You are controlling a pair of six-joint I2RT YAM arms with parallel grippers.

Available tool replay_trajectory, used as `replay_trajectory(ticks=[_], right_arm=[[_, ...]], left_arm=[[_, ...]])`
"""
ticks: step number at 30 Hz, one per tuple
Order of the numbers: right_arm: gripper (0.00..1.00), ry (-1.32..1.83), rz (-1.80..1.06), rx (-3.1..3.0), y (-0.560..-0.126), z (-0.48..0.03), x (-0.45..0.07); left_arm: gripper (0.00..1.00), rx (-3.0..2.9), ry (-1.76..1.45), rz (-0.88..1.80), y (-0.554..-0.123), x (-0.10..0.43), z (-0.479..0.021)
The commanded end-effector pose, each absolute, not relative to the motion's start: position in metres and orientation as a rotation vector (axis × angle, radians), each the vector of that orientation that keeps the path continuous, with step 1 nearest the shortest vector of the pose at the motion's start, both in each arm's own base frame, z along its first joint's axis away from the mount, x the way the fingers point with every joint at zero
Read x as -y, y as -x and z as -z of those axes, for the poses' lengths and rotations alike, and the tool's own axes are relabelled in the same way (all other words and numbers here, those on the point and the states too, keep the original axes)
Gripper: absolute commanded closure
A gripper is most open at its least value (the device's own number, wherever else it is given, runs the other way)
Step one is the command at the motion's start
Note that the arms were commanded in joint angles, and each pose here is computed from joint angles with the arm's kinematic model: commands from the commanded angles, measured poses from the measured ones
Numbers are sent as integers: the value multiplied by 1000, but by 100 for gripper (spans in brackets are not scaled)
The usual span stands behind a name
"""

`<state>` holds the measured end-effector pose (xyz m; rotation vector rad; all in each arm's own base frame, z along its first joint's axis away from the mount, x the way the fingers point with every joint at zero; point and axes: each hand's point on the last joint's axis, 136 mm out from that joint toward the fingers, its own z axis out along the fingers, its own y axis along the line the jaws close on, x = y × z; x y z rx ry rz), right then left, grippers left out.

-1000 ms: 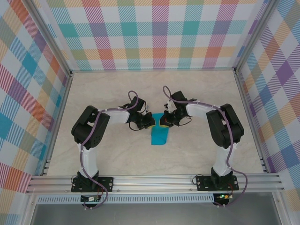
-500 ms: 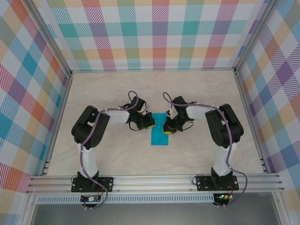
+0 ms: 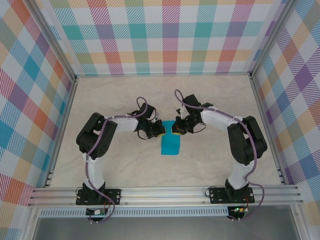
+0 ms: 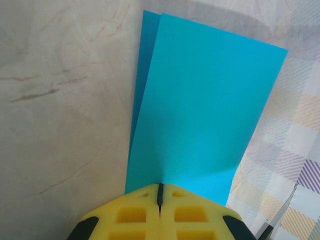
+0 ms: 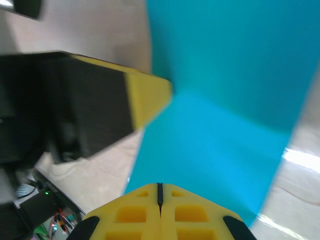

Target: Fold a paper plane with a square sheet of paper (pick it up from the middle)

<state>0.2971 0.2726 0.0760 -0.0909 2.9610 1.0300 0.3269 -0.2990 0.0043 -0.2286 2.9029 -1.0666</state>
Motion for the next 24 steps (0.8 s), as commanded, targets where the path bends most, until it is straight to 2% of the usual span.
replay_trajectory(ticks=[1, 7, 18, 24], right_arm=[[100, 81, -1056, -2996, -297, -62, -289], [100, 101, -1047, -3052, -279, -40, -291], [100, 78, -949, -3162, -238, -11, -261], [100, 38, -874, -3234, -201, -1, -234]], left_arm=[[100, -3363, 499, 253, -225, 195, 101], [100, -3366, 504, 241, -225, 194, 101], [100, -3367, 510, 219, -225, 192, 103], [100, -3366, 511, 204, -224, 190, 104]])
